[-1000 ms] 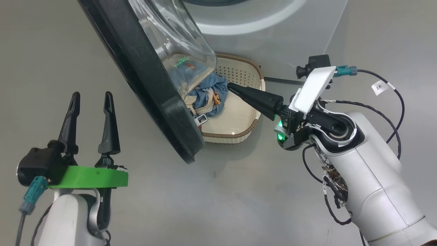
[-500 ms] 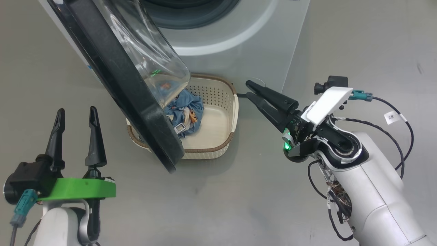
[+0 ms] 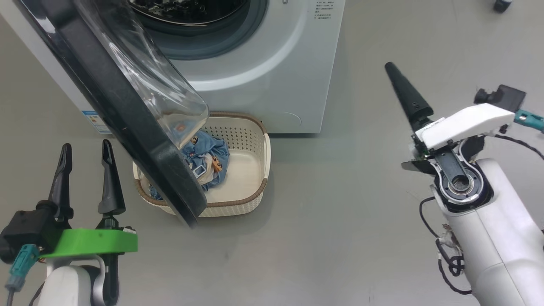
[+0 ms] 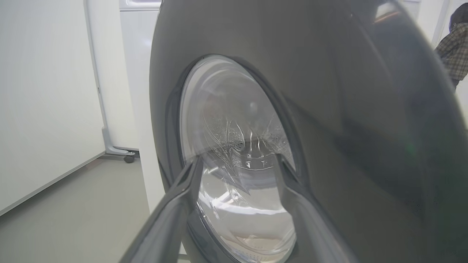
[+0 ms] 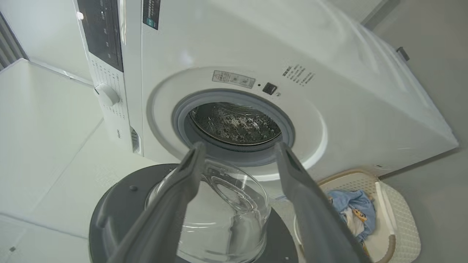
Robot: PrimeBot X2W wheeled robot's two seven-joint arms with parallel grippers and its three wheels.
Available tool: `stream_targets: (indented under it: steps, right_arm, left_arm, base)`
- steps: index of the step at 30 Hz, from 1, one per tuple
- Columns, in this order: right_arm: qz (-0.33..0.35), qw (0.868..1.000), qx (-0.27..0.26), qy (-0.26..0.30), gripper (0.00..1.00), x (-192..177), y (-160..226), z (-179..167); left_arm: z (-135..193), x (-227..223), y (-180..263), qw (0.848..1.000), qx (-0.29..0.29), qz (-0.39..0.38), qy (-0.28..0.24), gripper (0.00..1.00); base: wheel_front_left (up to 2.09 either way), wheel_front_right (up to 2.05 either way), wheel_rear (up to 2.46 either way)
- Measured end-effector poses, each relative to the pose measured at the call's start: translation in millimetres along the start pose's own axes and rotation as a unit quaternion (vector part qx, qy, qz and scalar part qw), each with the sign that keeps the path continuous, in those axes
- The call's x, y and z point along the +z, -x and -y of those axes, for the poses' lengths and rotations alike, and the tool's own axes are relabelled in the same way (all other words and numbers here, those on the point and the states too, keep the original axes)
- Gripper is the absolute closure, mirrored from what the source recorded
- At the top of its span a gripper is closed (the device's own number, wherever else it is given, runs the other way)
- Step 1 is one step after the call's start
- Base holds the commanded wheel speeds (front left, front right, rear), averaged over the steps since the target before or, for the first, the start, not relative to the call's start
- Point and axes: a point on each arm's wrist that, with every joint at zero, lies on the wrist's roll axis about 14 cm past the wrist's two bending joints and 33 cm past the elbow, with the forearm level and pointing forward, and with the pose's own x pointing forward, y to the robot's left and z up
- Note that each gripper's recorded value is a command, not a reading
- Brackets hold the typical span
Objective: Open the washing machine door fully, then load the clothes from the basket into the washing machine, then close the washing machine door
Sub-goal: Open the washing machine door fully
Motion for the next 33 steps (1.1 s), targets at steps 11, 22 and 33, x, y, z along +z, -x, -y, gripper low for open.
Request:
stream_targets:
  steps: [11, 22, 33]
  right_arm:
    - [0.142, 0.949, -0.010, 0.283, 0.00, 79, 32, -5]
    - [0.122, 0.880, -0.058, 0.455, 0.00, 75, 69, 19]
    - [0.141, 0.848, -0.138, 0.492, 0.00, 75, 114, 41]
  left_arm:
    - [11, 0, -1, 1.000, -0.018, 0.002, 0.006, 0.00]
    - [12, 1, 6, 1.000, -0.019, 0.000, 0.004, 0.00]
    - [17, -4, 15, 1.000, -0.029, -0.011, 0.005, 0.00]
  base:
    - [0.00, 0.00, 0.00]
    - [0.00, 0.00, 0.00]
    - [0.00, 0.00, 0.00]
